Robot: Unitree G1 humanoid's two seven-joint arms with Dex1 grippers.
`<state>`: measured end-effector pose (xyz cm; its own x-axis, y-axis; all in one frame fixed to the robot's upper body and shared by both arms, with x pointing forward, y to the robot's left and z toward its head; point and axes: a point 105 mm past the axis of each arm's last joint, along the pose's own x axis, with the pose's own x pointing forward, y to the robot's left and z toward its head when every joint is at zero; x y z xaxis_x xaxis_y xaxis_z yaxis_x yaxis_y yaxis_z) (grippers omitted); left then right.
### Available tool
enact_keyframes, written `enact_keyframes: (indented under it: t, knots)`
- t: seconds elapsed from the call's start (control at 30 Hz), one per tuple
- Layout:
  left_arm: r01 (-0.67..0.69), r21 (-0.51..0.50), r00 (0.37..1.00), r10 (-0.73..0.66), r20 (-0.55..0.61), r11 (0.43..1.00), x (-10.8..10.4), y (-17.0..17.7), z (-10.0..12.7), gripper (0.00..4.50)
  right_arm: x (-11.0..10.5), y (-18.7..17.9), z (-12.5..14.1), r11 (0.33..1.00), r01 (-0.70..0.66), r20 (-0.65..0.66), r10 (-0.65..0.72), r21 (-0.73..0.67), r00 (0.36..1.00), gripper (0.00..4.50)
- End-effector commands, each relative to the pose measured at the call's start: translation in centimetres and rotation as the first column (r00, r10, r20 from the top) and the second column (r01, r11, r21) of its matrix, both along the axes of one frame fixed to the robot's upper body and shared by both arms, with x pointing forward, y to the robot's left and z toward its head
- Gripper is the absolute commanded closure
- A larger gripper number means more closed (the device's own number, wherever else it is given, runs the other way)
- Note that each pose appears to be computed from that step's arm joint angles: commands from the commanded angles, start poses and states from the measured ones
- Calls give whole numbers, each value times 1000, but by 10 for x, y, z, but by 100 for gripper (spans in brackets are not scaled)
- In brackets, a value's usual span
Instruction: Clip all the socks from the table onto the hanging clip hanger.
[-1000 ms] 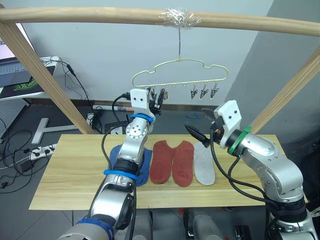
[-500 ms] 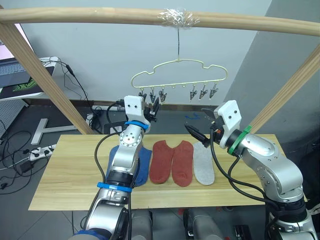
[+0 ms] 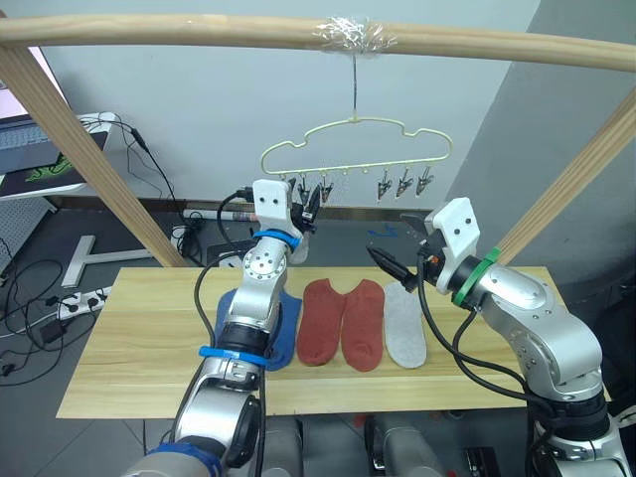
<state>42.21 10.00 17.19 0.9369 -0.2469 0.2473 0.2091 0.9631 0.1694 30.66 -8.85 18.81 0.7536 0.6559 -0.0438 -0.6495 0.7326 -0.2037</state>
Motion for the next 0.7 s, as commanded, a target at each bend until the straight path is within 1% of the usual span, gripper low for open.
enact_keyframes:
  t: [0.03, 0.6, 0.7]
  knots:
    - [1, -9, 997, 0, 72, 1000, 1, -4, 19, 210, -4, 0, 13, 1000, -9, 50, 8, 11, 999, 0]
    - [-5, -14, 995, 6, 96, 1000, 6, -8, 24, 210, -3, 0, 13, 1000, -5, 52, 5, 10, 999, 0]
    - [1, -18, 995, 0, 97, 1000, 5, -8, 23, 265, -3, 0, 14, 1000, -5, 53, 5, 11, 999, 0]
